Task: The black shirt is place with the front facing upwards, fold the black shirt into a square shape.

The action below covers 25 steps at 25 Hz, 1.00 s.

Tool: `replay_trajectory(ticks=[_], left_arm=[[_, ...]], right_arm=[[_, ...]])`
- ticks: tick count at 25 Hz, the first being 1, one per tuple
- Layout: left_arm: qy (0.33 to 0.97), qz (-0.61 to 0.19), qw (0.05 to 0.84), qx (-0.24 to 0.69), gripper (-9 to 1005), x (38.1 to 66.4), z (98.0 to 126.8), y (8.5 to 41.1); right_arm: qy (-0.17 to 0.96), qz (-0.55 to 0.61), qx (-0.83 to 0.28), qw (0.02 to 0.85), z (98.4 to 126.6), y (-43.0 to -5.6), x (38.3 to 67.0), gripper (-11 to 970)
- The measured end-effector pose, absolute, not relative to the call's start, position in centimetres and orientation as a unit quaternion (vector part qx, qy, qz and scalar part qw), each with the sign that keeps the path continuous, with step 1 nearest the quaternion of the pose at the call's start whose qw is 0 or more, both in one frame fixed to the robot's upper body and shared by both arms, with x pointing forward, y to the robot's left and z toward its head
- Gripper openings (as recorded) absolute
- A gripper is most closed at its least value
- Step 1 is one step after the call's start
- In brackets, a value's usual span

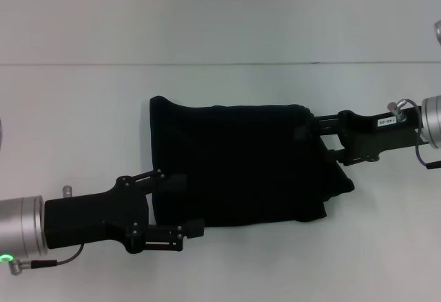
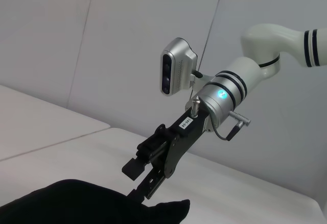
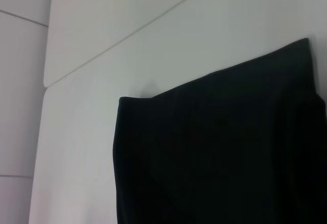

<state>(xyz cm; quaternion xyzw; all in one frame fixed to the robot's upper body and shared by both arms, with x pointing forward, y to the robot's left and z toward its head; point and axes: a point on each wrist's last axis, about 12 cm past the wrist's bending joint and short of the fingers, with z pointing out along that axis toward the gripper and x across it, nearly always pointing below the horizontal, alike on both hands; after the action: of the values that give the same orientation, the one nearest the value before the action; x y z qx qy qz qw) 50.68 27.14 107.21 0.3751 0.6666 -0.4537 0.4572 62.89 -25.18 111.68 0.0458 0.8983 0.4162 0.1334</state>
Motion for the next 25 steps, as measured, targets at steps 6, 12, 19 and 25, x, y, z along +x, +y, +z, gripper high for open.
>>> replay_trajectory(ticks=[6,12,19,25], left_arm=[[0.666,-0.454,0.457,0.375,947,50.7,107.2,27.1],[0.666,-0.453,0.459,0.374,947,50.7,107.2,27.2],[0.664,-0.456,0.460,0.373,948,50.7,107.4,27.2],[0.665,-0.455,0.460,0.373,948,50.7,107.3,27.1]], right_arm=[[0.897,0.416,0.040,0.140,111.5,-24.5,63.0,926],[0.898,0.413,0.032,0.151,111.4,-24.1,63.2,926],[0.893,0.419,0.027,0.163,111.7,-23.9,63.5,925],[0.895,0.414,0.029,0.163,111.1,-23.7,63.3,924]])
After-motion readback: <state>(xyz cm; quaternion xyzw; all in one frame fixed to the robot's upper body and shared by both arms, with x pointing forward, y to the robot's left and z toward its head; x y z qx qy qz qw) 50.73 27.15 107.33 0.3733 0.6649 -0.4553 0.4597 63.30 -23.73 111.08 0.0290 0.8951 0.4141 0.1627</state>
